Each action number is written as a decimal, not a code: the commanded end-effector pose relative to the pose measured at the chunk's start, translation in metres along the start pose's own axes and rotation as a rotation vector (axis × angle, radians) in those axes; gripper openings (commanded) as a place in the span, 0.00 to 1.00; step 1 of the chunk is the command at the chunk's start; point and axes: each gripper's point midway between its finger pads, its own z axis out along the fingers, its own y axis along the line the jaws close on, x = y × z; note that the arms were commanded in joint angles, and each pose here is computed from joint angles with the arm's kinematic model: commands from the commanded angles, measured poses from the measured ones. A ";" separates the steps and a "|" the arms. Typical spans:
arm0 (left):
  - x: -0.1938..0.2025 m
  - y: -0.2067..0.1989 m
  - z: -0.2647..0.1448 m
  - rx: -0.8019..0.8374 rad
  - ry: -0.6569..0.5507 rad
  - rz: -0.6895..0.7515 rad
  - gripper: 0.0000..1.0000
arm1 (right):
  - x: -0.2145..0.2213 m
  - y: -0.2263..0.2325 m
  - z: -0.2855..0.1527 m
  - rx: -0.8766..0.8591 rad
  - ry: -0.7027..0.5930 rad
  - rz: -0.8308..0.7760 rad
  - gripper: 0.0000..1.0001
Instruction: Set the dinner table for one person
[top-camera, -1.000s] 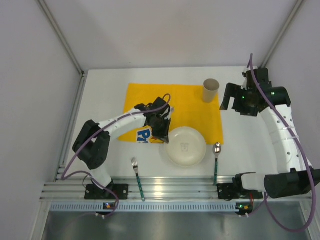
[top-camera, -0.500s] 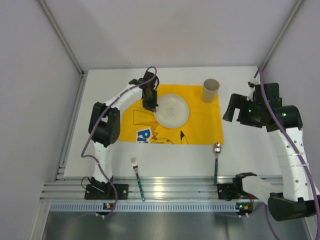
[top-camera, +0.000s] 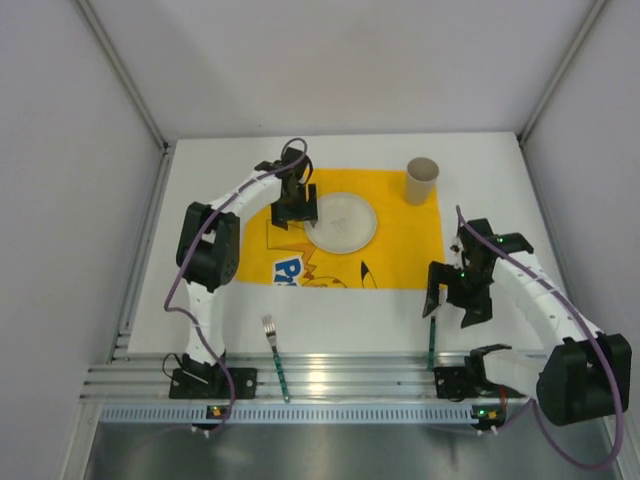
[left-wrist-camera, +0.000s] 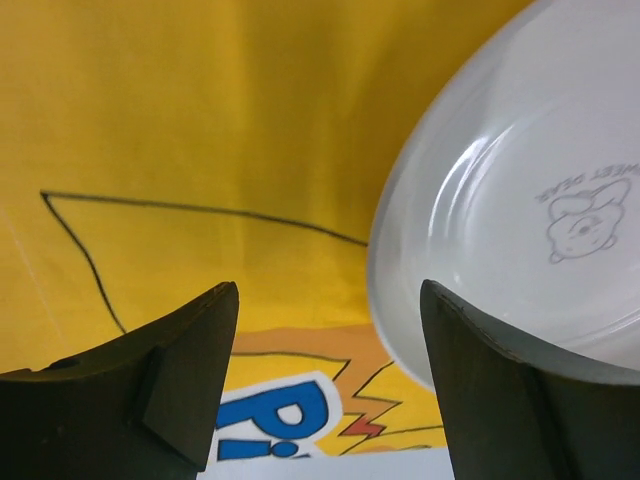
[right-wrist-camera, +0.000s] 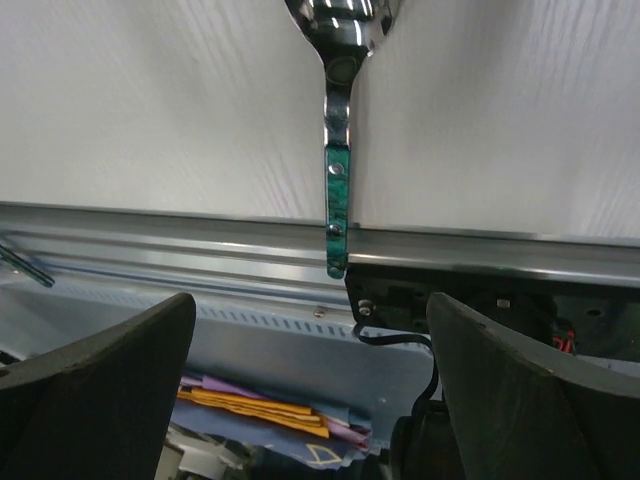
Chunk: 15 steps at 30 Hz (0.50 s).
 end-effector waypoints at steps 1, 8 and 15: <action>-0.004 0.008 -0.037 -0.010 -0.077 -0.022 0.79 | 0.010 0.003 0.014 -0.004 0.023 0.029 1.00; 0.012 0.019 -0.062 -0.007 -0.111 -0.039 0.77 | 0.015 0.007 0.047 0.064 0.048 0.048 1.00; 0.010 0.023 -0.089 -0.003 -0.158 -0.031 0.75 | 0.001 -0.009 0.090 0.206 0.064 0.015 0.70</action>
